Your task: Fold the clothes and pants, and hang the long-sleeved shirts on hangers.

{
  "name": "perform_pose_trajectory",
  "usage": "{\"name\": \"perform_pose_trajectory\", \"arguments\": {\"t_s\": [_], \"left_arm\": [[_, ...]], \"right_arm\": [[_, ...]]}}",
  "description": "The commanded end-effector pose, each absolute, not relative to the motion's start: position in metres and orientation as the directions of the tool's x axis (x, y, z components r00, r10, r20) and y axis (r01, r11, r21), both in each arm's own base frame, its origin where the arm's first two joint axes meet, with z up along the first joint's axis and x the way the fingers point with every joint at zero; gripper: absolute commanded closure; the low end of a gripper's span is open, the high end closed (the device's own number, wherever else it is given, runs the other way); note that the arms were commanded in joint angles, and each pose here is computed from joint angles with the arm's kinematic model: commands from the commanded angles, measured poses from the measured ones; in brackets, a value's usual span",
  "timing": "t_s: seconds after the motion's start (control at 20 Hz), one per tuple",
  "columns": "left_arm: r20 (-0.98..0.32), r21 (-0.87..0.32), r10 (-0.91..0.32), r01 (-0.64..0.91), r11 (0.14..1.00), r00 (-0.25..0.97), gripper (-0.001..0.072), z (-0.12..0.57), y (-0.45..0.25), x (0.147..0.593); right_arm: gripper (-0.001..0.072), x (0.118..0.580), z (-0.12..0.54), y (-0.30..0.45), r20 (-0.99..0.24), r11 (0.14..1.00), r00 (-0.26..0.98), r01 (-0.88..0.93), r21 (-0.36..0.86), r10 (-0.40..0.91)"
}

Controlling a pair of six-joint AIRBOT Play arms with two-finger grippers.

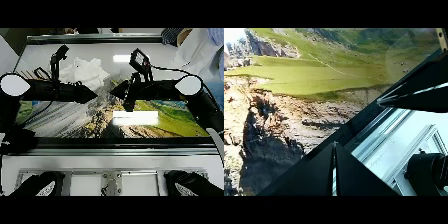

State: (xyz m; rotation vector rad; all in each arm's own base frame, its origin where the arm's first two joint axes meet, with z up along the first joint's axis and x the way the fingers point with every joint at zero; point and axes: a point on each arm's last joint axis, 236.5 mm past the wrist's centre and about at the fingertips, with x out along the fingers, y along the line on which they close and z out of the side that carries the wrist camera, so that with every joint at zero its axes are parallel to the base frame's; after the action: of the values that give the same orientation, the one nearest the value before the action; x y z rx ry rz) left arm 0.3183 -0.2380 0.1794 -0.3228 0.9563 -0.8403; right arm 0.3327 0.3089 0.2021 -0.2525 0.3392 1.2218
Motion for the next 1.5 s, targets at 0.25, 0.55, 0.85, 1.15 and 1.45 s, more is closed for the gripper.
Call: {"name": "perform_pose_trajectory", "arguments": {"t_s": [0.25, 0.55, 0.85, 1.15, 1.45], "left_arm": [[-0.587, -0.585, -0.752, 0.485, 0.65, 0.299, 0.0688, 0.179, -0.238, 0.318], [-0.587, -0.585, -0.752, 0.483, 0.651, 0.301, 0.0688, 0.179, -0.238, 0.319], [-0.669, -0.352, -0.482, 0.33, 0.876, 0.566, -0.001, 0.17, -0.156, 0.383], [-0.758, -0.102, -0.118, 0.061, 0.993, 0.641, 0.0028, 0.104, -0.052, 0.475], [-0.838, -0.07, -0.09, 0.057, 0.996, 0.538, 0.0028, -0.003, -0.057, 0.547]], "right_arm": [[0.0673, 0.333, 0.202, 0.309, -0.387, 0.324, 0.302, -0.946, -0.006, 0.871], [0.0674, 0.333, 0.202, 0.309, -0.387, 0.324, 0.302, -0.946, -0.007, 0.871], [0.0673, 0.334, 0.199, 0.31, -0.39, 0.321, 0.3, -0.947, -0.012, 0.87], [0.0674, 0.331, 0.208, 0.314, -0.353, 0.316, 0.286, -0.948, 0.031, 0.891], [0.0673, 0.326, 0.211, 0.317, -0.341, 0.298, 0.263, -0.953, 0.053, 0.903]]}}
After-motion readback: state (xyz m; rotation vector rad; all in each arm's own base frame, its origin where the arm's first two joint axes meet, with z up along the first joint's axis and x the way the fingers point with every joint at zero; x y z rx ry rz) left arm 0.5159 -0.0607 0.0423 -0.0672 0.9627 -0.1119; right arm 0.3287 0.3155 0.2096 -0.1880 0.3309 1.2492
